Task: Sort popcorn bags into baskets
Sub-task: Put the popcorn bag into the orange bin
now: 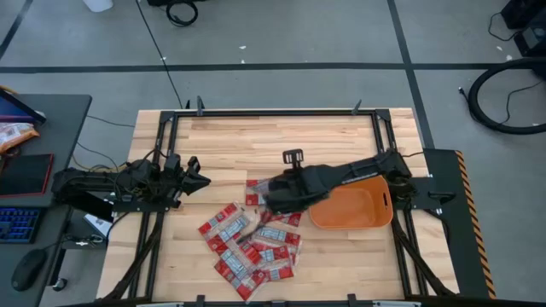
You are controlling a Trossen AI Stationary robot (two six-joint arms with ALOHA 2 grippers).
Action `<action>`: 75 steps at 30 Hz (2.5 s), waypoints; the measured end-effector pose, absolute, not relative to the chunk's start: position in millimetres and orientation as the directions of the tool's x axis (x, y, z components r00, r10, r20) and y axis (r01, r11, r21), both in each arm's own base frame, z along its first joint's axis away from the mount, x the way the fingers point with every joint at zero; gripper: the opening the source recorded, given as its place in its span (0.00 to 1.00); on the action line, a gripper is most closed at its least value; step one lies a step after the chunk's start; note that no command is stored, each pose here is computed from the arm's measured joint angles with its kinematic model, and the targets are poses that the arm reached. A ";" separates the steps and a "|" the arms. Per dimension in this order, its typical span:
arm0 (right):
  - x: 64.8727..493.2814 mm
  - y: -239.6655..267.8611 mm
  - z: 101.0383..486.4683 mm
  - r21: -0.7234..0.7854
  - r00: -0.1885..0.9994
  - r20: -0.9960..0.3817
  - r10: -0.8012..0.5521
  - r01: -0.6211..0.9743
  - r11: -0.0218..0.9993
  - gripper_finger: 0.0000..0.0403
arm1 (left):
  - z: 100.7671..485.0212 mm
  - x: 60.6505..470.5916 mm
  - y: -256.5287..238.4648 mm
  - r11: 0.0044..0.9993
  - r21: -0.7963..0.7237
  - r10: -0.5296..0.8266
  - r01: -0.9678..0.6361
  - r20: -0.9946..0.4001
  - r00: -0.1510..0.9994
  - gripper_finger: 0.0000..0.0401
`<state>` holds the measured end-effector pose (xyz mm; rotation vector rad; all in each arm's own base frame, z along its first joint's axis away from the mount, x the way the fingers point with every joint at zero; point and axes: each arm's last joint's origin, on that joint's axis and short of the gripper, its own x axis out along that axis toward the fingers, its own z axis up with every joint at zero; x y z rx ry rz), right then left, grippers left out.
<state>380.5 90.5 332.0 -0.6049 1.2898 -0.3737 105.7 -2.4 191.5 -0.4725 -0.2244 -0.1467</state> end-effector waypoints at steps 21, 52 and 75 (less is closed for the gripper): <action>262.7 130.6 391.5 -0.516 0.492 -0.681 -0.542 0.202 0.832 0.01 | 201.1 102.8 -1.4 0.930 -0.323 -0.056 0.175 0.346 0.936 0.09; 125.9 81.7 279.1 -0.428 0.316 -0.775 -0.547 0.375 0.822 0.01 | 200.7 103.0 -0.2 0.932 -0.334 -0.016 0.138 0.342 0.939 0.09; 127.8 85.6 226.7 -0.410 0.249 -0.823 -0.511 0.362 0.837 0.01 | 200.7 103.0 -0.3 0.938 -0.320 -0.016 0.133 0.343 0.939 0.09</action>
